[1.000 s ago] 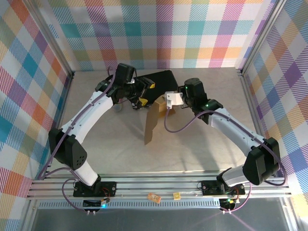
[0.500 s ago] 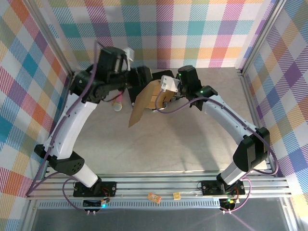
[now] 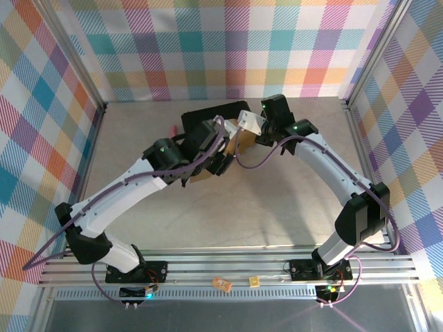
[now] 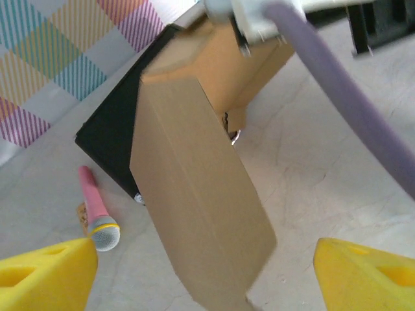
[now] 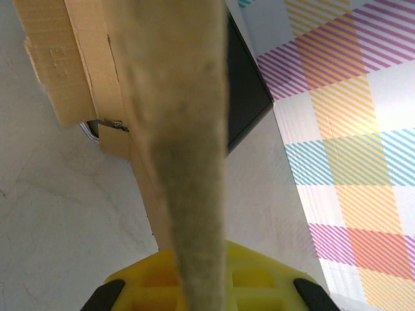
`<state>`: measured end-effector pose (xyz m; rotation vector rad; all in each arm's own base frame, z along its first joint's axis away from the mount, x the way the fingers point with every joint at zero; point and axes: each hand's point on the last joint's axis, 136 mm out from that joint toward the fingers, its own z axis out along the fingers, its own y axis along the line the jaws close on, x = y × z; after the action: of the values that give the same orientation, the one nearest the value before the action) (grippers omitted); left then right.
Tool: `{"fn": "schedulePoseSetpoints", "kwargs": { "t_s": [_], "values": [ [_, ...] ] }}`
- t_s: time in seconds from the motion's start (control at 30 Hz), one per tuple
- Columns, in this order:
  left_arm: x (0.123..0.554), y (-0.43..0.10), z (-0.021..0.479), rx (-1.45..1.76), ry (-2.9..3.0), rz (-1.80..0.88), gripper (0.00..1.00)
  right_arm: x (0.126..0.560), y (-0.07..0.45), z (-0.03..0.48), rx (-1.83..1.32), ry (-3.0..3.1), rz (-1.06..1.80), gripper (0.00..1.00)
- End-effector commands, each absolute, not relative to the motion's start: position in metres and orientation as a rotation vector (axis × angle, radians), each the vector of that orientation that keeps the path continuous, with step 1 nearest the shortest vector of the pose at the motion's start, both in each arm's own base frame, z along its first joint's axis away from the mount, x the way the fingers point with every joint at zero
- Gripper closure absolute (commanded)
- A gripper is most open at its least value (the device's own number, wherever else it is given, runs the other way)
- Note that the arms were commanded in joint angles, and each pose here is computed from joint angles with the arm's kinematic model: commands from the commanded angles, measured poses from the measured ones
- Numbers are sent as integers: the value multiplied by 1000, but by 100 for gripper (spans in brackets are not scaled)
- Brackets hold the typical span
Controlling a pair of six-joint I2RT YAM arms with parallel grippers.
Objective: Fold the paper box
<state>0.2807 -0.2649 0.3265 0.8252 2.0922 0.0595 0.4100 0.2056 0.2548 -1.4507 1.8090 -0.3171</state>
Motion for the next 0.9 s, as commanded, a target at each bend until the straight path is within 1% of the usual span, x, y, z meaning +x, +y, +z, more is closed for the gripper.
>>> {"fn": "schedulePoseSetpoints", "kwargs": {
  "t_s": [0.0,0.1,0.2,0.23,0.27,0.37,0.5,0.7,0.87],
  "values": [
    [281,-245,364,737,1939,106,11,407,211,273,-1387,1804,-210,100],
    [266,-242,375,764,1896,-25,11,407,207,274,-1358,1824,-176,100],
    [252,-254,373,858,1893,-124,10,407,207,276,-1350,1828,-164,100],
    [251,-258,372,880,1897,-126,4,407,207,276,-1343,1833,-160,100],
    [250,-264,371,909,1895,-107,0,409,207,276,-1337,1839,-162,100],
    [260,-277,359,984,1887,28,0,410,208,278,-1319,1847,-154,100],
    [285,-287,347,1002,1873,230,0,410,208,280,-1299,1858,-137,100],
    [329,-283,355,809,1795,573,0,405,209,283,-1269,1877,-97,100],
    [350,-287,362,725,1734,739,0,400,208,285,-1262,1882,-82,100]
  ]
}}
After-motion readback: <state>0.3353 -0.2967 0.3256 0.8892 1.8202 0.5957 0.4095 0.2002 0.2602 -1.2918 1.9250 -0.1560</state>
